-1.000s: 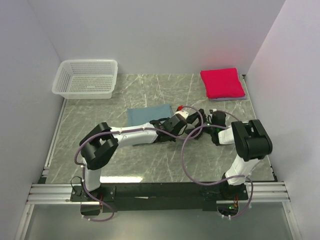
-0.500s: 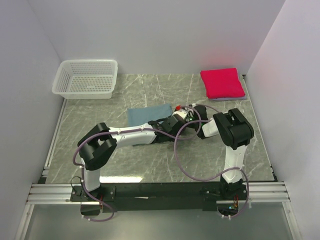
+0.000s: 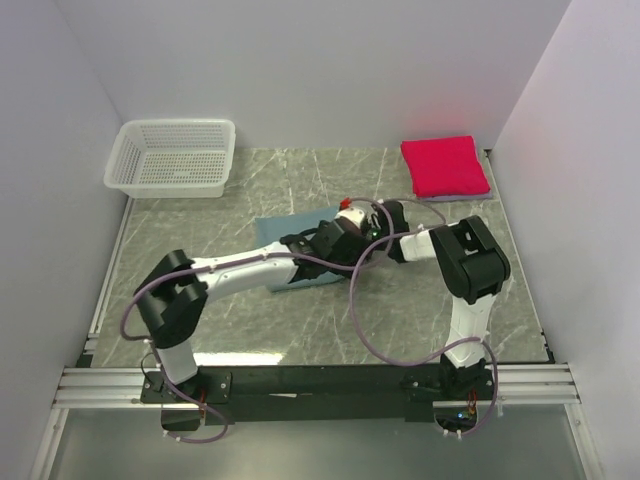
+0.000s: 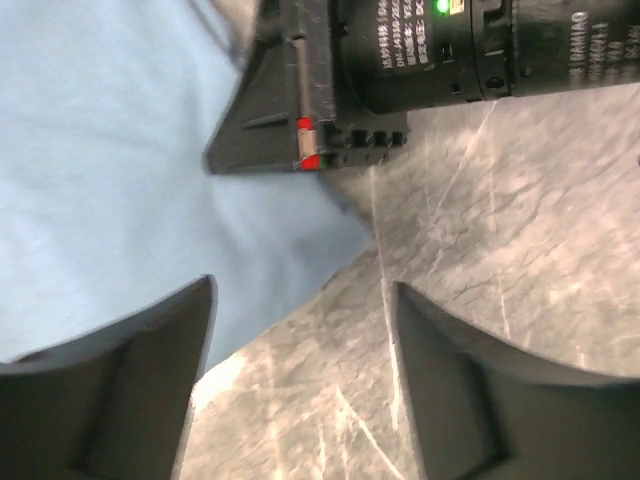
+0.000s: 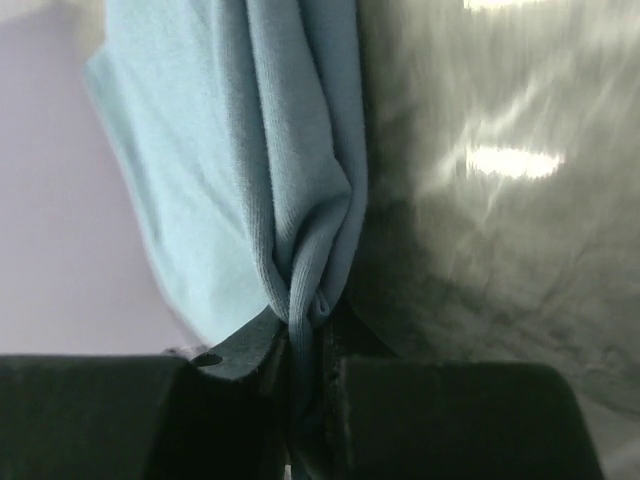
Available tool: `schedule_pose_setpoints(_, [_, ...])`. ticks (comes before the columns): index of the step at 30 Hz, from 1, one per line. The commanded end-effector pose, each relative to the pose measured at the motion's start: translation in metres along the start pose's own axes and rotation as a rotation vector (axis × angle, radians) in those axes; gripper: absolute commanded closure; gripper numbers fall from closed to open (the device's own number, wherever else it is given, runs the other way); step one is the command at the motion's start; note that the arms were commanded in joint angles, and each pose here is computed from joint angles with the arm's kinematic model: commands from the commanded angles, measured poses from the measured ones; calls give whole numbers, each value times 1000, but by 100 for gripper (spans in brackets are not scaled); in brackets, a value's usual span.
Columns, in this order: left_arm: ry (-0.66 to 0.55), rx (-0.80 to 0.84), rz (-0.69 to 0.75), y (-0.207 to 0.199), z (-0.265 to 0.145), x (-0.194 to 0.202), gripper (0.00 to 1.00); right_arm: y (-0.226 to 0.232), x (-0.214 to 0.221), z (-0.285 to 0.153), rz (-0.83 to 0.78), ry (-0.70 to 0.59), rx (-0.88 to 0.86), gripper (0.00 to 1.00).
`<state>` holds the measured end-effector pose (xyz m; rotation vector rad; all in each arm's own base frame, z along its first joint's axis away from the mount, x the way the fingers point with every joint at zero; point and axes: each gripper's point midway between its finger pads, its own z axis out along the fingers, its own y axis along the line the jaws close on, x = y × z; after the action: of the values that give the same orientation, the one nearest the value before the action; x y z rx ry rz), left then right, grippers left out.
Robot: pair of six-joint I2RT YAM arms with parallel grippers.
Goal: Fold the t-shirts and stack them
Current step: Neatly place the folded tshirt to the corner
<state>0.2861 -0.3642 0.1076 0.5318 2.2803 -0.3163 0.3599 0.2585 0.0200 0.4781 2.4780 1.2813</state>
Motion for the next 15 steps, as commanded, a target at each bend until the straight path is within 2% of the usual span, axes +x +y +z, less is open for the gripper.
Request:
schedule_pose_setpoints(1, [-61,17,-108,19,-27,-28,17,0,-26,-16,-195,-60,156,100])
schedule_pose_setpoints(3, [-93,-4,-185,42,-40,-41,11,10,-50,-19,-325,-102,204,100])
schedule_pose_setpoints(4, [-83,-21,-208,54,-42,-37,4,-6,-52,-25,-334,-88,305,100])
schedule_pose_setpoints(5, [-89,-29,-237,63,-47,-38,2,10,-72,-28,-390,-126,323,100])
schedule_pose_setpoints(7, [-105,-59,-329,98,-60,-40,1,-2,-84,-39,-478,-113,444,100])
schedule_pose_setpoints(8, [-112,-96,-380,123,-64,-40,1,9,-108,-46,-527,-179,490,100])
schedule_pose_setpoints(10, [-121,-119,-439,147,-77,-32,1,6,-125,-56,-612,-194,584,100])
schedule_pose_setpoints(11, [-105,-143,-463,159,-81,-24,1,19,-148,-65,-645,-263,625,100])
schedule_pose_setpoints(13, [-106,-207,-521,192,-90,-11,1,17,-164,-70,-691,-261,691,100])
schedule_pose_setpoints(15, [-94,-259,-575,219,-97,6,1,32,-195,-82,-734,-331,740,100])
